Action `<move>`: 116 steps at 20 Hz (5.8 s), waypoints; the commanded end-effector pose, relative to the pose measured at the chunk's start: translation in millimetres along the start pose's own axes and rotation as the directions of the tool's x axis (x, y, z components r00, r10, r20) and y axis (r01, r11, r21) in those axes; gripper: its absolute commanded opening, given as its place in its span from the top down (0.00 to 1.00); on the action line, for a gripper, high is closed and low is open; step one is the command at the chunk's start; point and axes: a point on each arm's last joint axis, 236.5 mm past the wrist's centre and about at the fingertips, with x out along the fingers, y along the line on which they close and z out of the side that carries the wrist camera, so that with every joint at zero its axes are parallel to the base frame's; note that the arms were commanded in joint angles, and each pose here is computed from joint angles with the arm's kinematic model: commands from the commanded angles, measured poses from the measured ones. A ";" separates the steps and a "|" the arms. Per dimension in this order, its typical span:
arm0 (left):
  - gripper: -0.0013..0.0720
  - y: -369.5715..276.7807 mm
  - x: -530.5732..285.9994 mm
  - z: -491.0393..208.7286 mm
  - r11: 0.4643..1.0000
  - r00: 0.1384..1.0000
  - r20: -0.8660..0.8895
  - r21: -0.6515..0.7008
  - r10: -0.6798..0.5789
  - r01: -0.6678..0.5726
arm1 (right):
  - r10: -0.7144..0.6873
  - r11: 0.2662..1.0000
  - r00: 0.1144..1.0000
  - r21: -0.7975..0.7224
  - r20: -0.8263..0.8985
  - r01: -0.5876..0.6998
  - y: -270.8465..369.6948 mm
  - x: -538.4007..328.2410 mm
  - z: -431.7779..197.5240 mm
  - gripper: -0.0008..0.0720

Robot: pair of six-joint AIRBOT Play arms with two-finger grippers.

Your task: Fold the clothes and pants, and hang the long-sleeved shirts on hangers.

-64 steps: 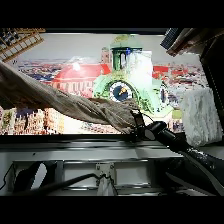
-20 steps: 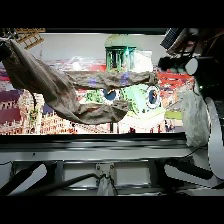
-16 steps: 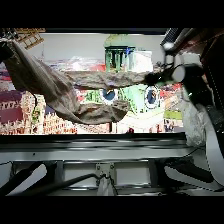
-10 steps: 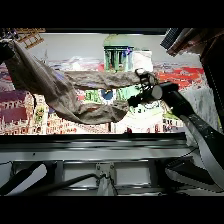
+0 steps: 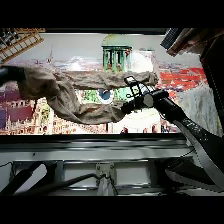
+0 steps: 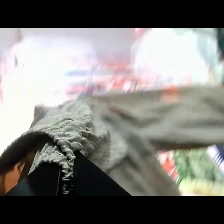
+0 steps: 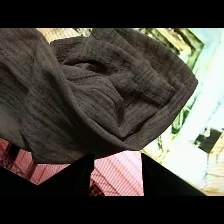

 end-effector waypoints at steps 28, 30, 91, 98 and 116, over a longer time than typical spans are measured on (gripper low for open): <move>0.15 10.6 7.5 -239.6 0.374 0.941 -0.339 -0.871 0.016 -0.320 | -0.030 0.999 1.000 -0.026 -0.003 0.030 -6.1 1.0 -1.5 0.49; 0.15 6.5 21.1 -243.2 0.362 0.940 -0.341 -0.875 0.005 -0.320 | -0.027 0.999 0.999 -0.024 -0.020 0.026 -5.3 0.9 -5.5 0.49; 0.97 216.2 -78.3 -213.5 0.477 0.768 -0.252 -0.658 0.589 -0.582 | -0.211 0.974 0.961 0.119 0.177 0.192 -51.0 -196.2 -84.6 0.96; 0.97 189.2 -90.5 -275.7 0.591 0.720 -0.508 -0.424 0.472 -0.687 | -0.168 0.969 0.986 0.180 -0.023 0.169 -36.5 -201.1 -146.2 0.96; 0.96 186.2 -85.8 -291.3 0.593 0.711 -0.506 -0.405 0.488 -0.696 | -0.373 0.927 0.890 0.070 0.264 0.368 -169.8 -39.5 64.7 0.34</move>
